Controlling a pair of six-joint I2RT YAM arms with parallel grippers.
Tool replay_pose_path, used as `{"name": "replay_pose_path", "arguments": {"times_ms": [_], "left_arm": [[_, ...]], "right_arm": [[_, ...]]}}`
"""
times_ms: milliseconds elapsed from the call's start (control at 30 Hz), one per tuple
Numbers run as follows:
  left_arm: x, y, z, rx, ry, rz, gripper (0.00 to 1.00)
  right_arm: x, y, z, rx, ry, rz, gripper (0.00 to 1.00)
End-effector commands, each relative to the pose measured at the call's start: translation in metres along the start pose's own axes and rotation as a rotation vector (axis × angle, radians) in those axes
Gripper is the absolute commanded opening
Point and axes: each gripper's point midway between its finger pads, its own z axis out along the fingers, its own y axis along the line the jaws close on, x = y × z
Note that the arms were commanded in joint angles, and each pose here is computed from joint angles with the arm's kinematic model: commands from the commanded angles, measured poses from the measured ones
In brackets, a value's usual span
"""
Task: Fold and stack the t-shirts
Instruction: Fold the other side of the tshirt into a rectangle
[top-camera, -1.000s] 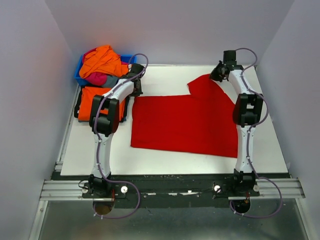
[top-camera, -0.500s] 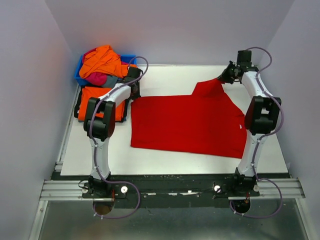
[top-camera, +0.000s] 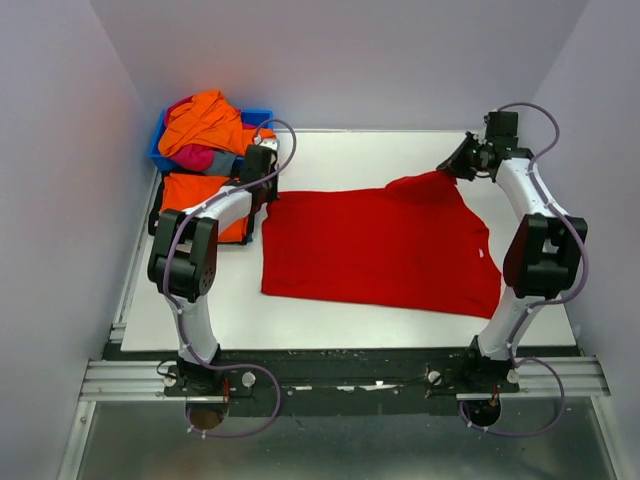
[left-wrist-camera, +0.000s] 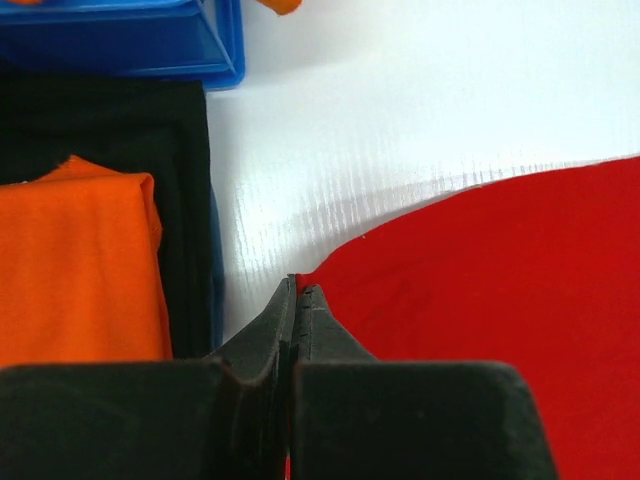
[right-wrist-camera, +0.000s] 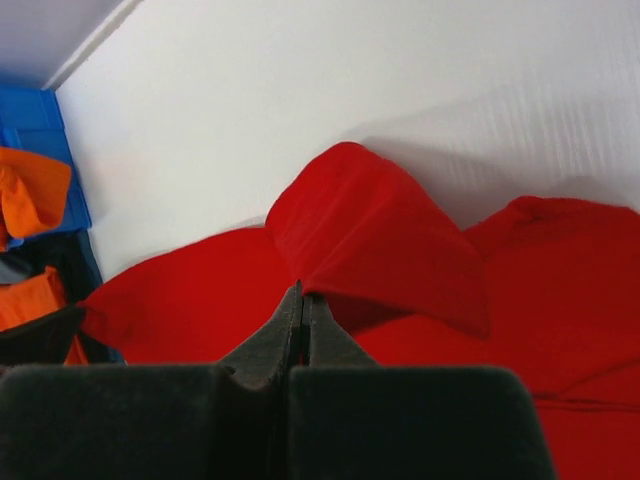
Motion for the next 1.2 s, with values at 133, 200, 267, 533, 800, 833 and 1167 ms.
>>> {"name": "replay_pose_path", "arguments": {"times_ms": [133,200,267,533,800,833,1167], "left_arm": [[-0.033,0.0,-0.027,0.038,-0.191,0.025,0.0],[-0.032,0.002,-0.035,0.036,-0.219,0.028,0.0],[-0.031,0.004,-0.043,0.033,-0.243,0.027,0.0],[-0.018,-0.005,-0.073,0.122,-0.373,0.086,0.0],[0.012,-0.023,-0.088,0.22,-0.304,0.08,0.0],[0.016,-0.023,-0.088,0.218,-0.285,0.083,0.0],[0.045,-0.017,-0.087,0.127,-0.141,0.171,0.0]], "right_arm": [[0.004,0.01,-0.055,-0.061,-0.049,-0.024,0.01],[0.009,0.01,-0.064,-0.061,-0.054,-0.028,0.01],[0.014,0.009,-0.073,-0.059,-0.055,-0.027,0.01],[0.048,0.003,-0.107,-0.064,-0.071,-0.027,0.01],[0.08,-0.012,-0.128,-0.035,-0.09,-0.02,0.01],[0.083,-0.014,-0.13,-0.031,-0.095,-0.023,0.01],[0.126,-0.044,-0.135,0.034,-0.071,-0.002,0.01]]}}
